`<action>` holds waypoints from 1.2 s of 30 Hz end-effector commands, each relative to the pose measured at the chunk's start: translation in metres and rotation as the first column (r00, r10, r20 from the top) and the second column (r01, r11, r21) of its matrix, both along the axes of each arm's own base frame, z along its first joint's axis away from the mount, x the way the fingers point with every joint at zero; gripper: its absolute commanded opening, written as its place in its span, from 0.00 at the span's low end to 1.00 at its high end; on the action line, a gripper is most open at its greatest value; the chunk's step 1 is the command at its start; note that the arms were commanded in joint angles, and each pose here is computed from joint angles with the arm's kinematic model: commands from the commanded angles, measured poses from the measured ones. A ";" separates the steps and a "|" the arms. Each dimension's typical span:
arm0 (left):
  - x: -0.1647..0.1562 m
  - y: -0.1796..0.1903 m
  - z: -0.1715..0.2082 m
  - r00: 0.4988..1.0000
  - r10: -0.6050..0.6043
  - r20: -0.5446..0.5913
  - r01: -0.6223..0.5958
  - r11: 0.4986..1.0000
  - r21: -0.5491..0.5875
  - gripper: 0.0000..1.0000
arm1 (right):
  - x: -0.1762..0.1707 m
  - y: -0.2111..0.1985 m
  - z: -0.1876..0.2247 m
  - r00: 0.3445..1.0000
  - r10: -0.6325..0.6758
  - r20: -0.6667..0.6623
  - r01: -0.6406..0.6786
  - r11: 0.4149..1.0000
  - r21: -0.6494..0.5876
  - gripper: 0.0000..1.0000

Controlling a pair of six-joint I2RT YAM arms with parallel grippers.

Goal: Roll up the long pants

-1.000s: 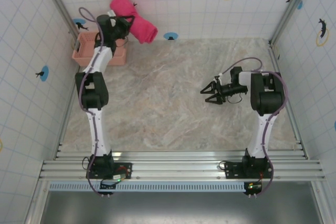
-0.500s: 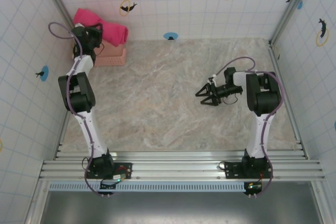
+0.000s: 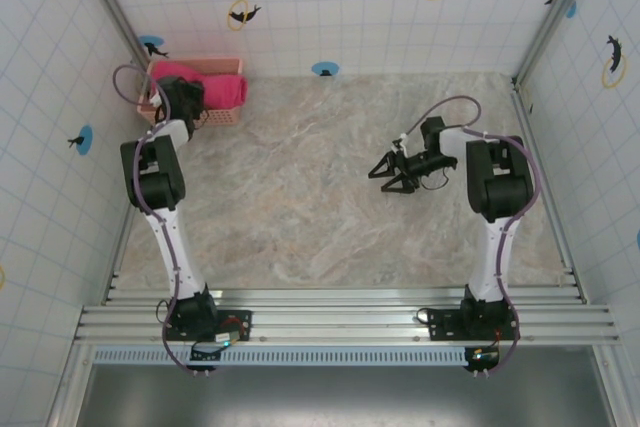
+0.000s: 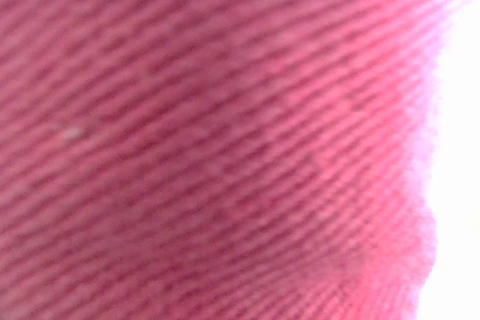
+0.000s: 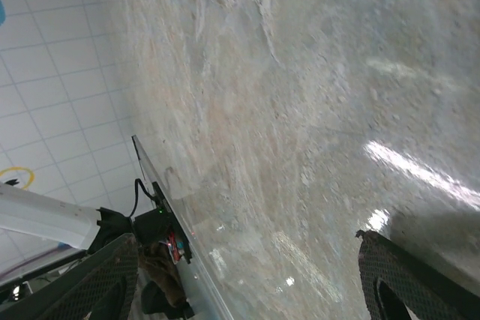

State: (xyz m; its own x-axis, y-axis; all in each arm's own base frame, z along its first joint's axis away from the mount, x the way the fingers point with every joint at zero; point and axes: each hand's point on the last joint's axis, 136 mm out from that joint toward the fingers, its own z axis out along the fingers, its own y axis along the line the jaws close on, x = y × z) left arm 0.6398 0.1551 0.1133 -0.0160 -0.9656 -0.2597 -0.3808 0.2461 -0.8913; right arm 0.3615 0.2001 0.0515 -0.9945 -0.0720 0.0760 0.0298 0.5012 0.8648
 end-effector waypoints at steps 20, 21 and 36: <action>-0.029 0.026 -0.014 0.967 0.031 -0.255 -0.120 0.931 -0.345 0.97 | 0.009 0.031 0.010 0.999 0.033 0.039 -0.031 0.998 -0.061 0.98; -0.030 0.022 -0.012 0.964 0.010 -0.267 -0.106 0.932 -0.347 0.97 | 0.010 0.033 0.011 0.998 0.036 0.042 -0.034 0.998 -0.061 1.00; -0.082 -0.001 0.089 0.965 -0.196 -0.174 0.160 0.967 -0.198 0.97 | 0.023 0.034 0.031 0.986 0.077 0.149 -0.063 0.993 -0.097 1.00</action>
State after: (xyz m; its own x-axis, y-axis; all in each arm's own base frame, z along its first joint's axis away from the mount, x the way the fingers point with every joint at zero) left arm 0.5745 0.1658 0.1559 -0.0917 -0.9946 0.0476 -0.5604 0.0121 -0.8281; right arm 0.3739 0.2381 0.0654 -0.9918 -0.1279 0.0043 -0.0692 0.5646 0.8225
